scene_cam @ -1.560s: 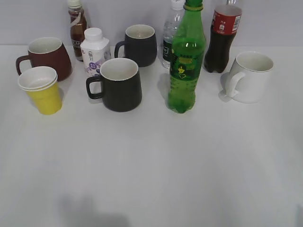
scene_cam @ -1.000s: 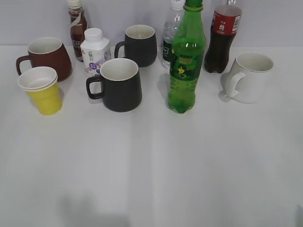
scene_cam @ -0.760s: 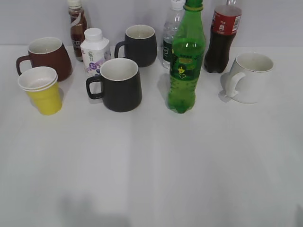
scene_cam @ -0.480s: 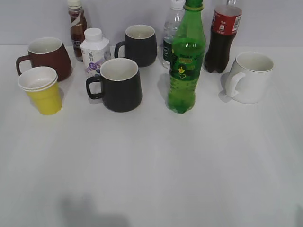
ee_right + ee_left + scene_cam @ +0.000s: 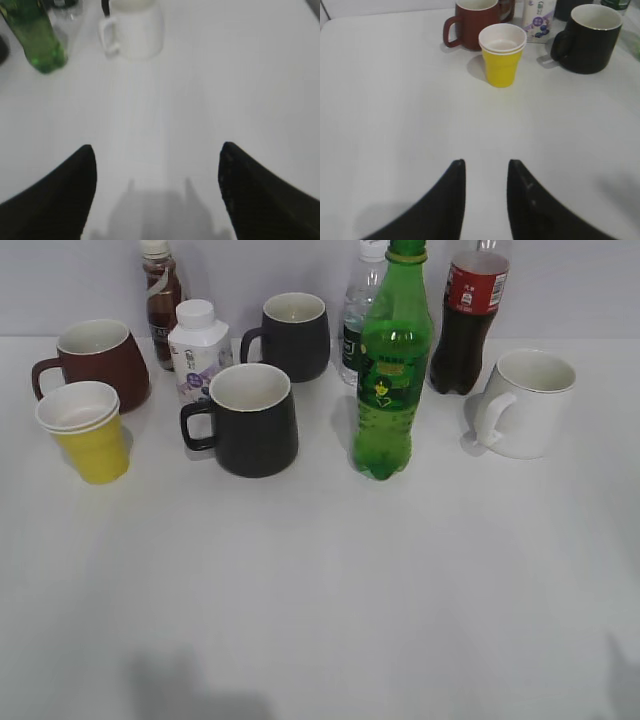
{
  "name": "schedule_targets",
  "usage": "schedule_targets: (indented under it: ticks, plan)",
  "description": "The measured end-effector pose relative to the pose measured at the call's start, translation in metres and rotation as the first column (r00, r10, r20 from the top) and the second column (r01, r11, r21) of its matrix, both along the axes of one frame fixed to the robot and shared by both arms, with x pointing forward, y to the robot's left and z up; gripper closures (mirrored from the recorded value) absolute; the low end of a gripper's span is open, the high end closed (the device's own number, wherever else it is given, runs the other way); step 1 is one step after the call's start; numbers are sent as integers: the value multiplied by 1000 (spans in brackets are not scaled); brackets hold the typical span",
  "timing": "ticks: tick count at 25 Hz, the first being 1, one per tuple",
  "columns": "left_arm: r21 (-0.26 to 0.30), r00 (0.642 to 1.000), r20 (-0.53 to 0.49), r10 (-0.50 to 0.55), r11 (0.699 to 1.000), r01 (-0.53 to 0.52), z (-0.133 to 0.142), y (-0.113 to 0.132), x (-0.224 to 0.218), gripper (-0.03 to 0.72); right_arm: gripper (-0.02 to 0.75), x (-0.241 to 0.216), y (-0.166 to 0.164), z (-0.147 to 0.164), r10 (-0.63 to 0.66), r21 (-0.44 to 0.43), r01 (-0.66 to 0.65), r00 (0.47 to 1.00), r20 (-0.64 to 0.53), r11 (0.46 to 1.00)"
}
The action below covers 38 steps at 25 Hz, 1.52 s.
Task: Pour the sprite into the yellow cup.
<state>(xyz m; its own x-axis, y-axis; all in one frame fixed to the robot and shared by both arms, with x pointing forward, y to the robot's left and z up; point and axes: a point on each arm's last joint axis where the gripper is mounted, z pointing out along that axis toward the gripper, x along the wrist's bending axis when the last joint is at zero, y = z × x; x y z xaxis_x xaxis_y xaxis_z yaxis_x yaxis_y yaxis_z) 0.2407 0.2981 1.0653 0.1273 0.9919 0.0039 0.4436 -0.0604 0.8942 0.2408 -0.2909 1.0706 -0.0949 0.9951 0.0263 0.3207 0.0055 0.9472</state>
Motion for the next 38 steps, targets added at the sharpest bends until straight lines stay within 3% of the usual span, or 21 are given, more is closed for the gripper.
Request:
schedule_targets:
  ticks: [2,4,8,11,14,19,28,35,38]
  plan:
    - [4,999,33,-8,1000,7,7,0,13,462,170,13,1,13,6,25,-8,995,98,1000]
    - [-6,989,144,-7,1000,7,20,-2,28,462,170,29,2,24,3,61,-13,988,156,998]
    - [-24,955,296,5,1000,2,38,-5,63,460,172,70,4,28,25,53,-32,992,126,998]
    - [-21,965,261,8,1000,-2,32,-8,100,430,207,95,11,26,103,-12,-102,988,114,995]
    - [-24,973,230,13,1000,-7,22,-12,139,334,255,119,21,21,175,-70,-170,981,88,983]
    - [-135,976,198,90,989,-63,-6,-17,199,153,279,154,41,3,249,-93,-246,968,18,965]
    - [-146,996,15,89,986,-86,-54,-26,218,123,279,195,89,-37,362,-114,-367,930,-63,923]
    - [-108,998,41,44,993,-39,-104,-33,187,123,272,211,111,-62,376,-99,-382,924,-77,919]
    - [-79,996,86,26,997,-19,-111,-34,191,118,213,216,113,-67,351,-52,-356,933,-79,933]
